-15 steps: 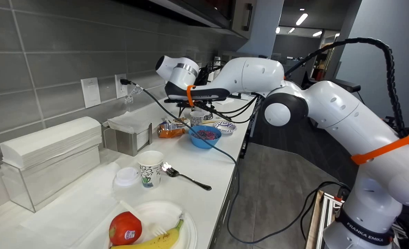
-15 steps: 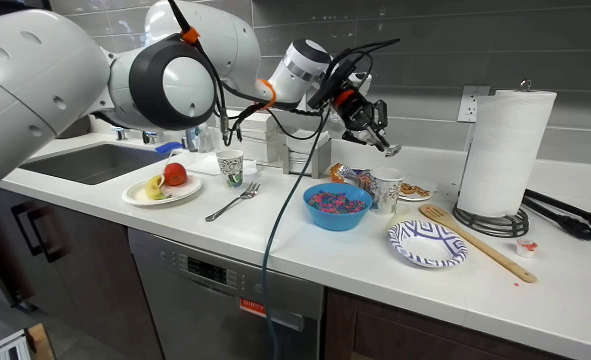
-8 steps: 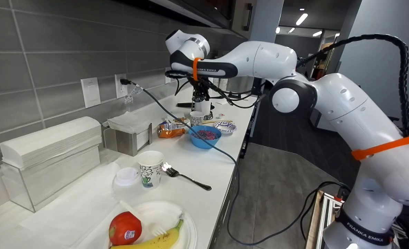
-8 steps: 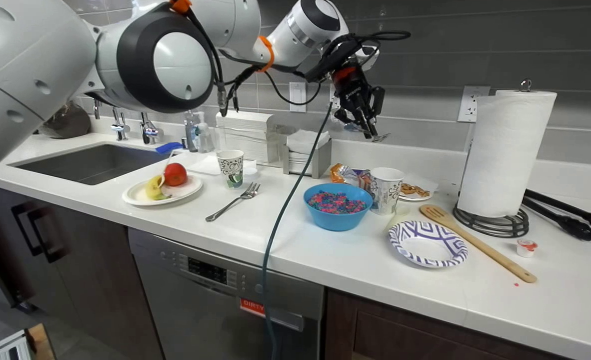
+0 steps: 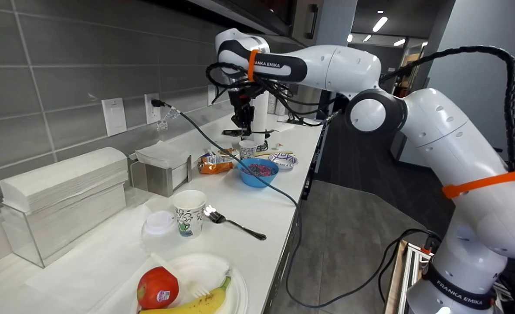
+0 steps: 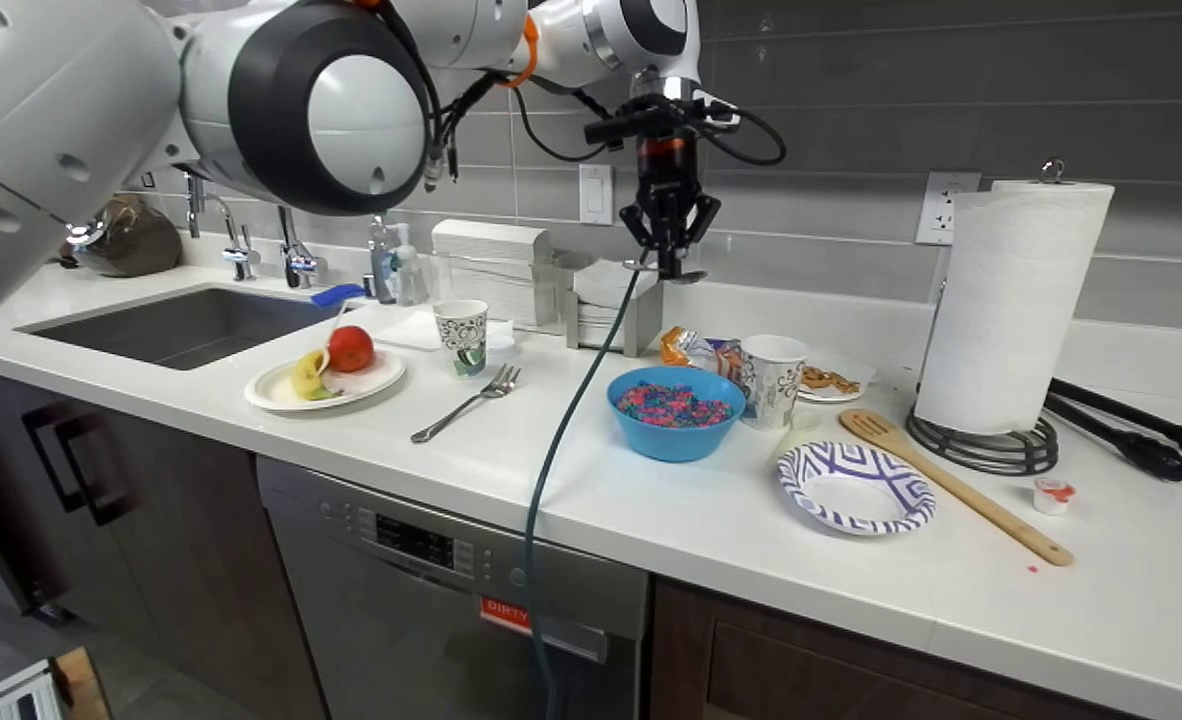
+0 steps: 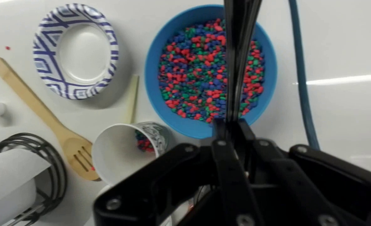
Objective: Transfer a spoonful of contents from the blue bowl to the right cup
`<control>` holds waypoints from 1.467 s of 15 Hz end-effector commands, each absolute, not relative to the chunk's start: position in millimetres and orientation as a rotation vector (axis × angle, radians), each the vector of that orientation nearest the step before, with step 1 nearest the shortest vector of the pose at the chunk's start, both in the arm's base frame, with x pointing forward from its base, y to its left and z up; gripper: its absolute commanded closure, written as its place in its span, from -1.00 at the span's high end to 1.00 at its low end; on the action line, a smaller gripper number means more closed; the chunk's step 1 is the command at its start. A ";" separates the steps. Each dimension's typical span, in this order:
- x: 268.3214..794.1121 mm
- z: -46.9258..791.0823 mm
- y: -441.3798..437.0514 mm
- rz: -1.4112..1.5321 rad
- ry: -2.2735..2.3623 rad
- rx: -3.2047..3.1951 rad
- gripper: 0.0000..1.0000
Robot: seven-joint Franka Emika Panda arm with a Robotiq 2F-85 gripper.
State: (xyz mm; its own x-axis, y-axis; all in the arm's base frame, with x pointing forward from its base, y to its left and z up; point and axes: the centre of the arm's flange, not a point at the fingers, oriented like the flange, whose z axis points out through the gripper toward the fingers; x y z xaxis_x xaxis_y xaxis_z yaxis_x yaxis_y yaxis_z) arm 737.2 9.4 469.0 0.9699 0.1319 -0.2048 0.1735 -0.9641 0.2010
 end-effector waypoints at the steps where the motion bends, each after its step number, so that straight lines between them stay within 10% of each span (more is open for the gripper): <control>1: 699.4 444.5 -4.2 -0.374 0.195 3.082 -0.94; 22: 639.8 388.8 -96.6 -1.165 -0.403 3.388 -0.94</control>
State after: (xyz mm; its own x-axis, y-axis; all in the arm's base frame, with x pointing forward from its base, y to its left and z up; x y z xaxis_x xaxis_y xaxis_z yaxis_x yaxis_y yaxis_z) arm 666.9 -92.2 403.4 0.8166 -0.0441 -0.5755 -0.2780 -0.9038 -0.3253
